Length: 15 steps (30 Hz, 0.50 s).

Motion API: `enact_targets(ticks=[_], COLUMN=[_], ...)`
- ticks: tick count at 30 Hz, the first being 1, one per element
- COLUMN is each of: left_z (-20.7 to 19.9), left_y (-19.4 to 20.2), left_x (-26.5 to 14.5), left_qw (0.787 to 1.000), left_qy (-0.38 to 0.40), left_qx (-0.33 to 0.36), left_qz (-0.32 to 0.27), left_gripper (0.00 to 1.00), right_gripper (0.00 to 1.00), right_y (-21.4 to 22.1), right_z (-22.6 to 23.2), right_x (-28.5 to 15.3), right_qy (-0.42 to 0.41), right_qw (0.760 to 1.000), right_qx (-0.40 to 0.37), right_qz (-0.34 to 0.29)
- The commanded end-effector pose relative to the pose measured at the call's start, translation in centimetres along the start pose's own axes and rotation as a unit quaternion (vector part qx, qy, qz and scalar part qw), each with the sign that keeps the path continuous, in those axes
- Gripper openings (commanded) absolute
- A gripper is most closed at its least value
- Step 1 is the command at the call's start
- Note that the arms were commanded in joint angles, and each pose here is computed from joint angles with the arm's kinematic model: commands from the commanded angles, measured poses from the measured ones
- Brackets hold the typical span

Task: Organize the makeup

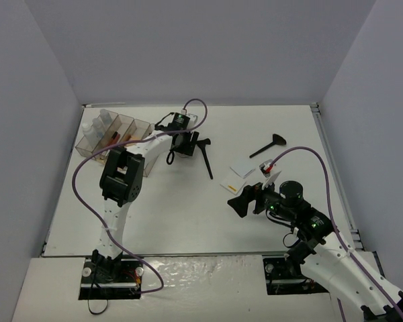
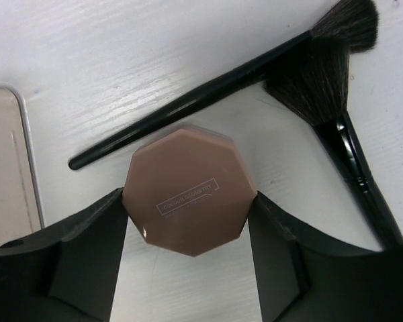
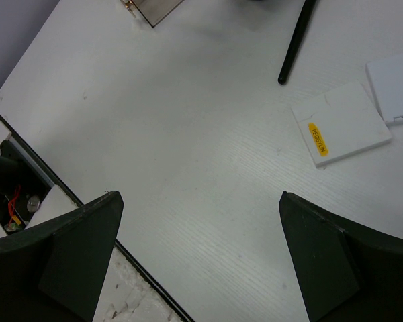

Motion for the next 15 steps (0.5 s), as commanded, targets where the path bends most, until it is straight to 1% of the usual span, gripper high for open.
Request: enact_targets(ticks=[1,2,3,5,7,10,12,15], left_z=[-0.1,-0.1,-0.2,-0.2,0.2,2.4,4.5,8.4], left_y=[-3.9,-4.2,-4.5,-5.8,-6.8,-7.8,-7.8,-7.1], left_x=[-3.0,-3.6,-4.4,-6.9,-9.4,-13.8,-15.3,-16.3], left_qw=[0.998,0.997,0.997,0.994,0.992,0.989,0.986,0.983], left_qy=[0.003,0.005,0.009,0.013,0.004,-0.043,-0.077,-0.128], left_qx=[-0.001,-0.003,-0.005,-0.01,-0.011,-0.011,-0.01,-0.017], left_qz=[-0.066,-0.071,-0.079,-0.105,-0.127,-0.144,-0.146,-0.133], left_gripper=[0.37,0.31,0.27,0.24,0.23,0.23,0.23,0.23], right_gripper=[1.0,1.0,1.0,1.0,1.0,1.0,1.0,1.0], right_y=[-1.2,-1.2,-1.2,-1.2,-1.2,-1.1,-1.1,-1.2], right_z=[0.9,0.8,0.9,0.9,0.9,0.7,0.7,0.7], right_x=[0.1,0.1,0.1,0.1,0.2,0.3,0.3,0.3], right_qy=[-0.018,-0.017,-0.018,-0.018,-0.018,-0.016,-0.015,-0.014], right_qw=[1.0,1.0,1.0,1.0,1.0,1.0,1.0,1.0], right_qx=[-0.005,-0.006,-0.006,-0.007,-0.007,-0.008,-0.008,-0.009], right_qz=[-0.02,-0.02,-0.021,-0.02,-0.02,-0.017,-0.017,-0.02])
Point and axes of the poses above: each gripper's point midway between its finger pads, its own x axis out along the fingers, its own z axis along the line the jaws close on, y = z × x, the point moved 5 cm from there along -x, back along the fingers, and after that the axes turned 10 degrees about x, right-handed, at the moved point
